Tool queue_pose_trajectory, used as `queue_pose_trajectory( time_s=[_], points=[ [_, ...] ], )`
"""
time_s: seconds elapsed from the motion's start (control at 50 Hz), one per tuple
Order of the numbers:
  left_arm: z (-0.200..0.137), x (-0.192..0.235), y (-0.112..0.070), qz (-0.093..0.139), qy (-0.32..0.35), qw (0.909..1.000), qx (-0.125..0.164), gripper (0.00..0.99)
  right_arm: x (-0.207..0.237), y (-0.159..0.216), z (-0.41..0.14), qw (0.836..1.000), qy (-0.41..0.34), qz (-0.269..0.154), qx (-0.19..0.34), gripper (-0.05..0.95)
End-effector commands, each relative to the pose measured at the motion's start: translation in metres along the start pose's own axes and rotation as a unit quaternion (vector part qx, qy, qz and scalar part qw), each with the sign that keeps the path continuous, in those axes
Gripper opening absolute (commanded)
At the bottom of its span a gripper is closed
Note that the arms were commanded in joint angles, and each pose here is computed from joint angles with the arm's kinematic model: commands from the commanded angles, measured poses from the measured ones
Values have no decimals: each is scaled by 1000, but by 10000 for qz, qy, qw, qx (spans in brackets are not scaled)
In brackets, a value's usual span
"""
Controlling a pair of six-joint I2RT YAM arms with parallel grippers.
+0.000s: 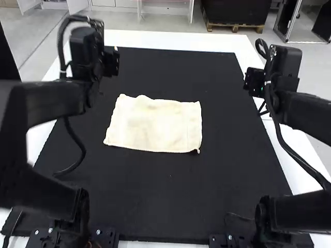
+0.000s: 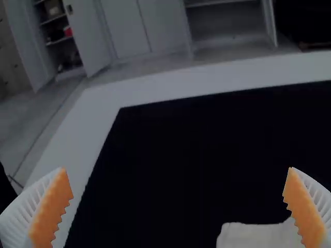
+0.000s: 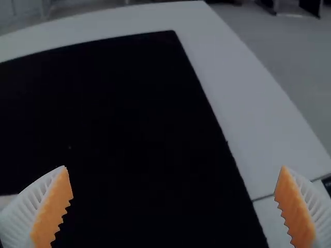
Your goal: Fold the towel.
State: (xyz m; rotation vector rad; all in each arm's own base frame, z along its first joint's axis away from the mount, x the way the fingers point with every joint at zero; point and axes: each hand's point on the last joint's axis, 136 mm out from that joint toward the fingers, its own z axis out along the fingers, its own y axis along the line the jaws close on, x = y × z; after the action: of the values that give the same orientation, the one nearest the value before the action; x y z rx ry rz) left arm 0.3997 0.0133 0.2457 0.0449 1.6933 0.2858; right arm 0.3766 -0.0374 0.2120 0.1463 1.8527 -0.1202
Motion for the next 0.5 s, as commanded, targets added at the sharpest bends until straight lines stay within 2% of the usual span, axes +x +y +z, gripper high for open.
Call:
queue_pose_trajectory(
  time_s=[0.0, 0.04, 0.14, 0.2, 0.26, 0.32, 0.38, 0.48],
  points=[
    [12, 10, 11, 44, 170, 9996, -224, 959, -19, 3, -5, 9991, -394, 132, -72, 905],
    [17, 20, 13, 33, 294, 9992, -270, 959, -19, 7, -5, 9988, -428, 137, -204, 905],
    [26, 47, 21, -211, 629, 9968, -444, 957, -9, 10, 0, 9987, -356, 63, -346, 902],
    [29, 57, 29, -193, 762, 9947, -661, 944, 2, 9, 4, 9989, -220, -233, -329, 902],
    [32, 58, 31, -166, 769, 9946, -681, 934, 14, 9, 7, 9986, -103, -406, -312, 900],
    [33, 59, 27, -38, 784, 9953, -569, 938, 25, 9, 9, 9984, 10, -472, -299, 898],
    [35, 63, 9, -62, 818, 9966, -50, 951, 32, 8, 12, 9986, 111, -460, -247, 900],
    [37, 79, 10, -17, 1121, 9937, -14, 948, 37, 11, 16, 9988, 189, -365, -275, 908]
  ],
)
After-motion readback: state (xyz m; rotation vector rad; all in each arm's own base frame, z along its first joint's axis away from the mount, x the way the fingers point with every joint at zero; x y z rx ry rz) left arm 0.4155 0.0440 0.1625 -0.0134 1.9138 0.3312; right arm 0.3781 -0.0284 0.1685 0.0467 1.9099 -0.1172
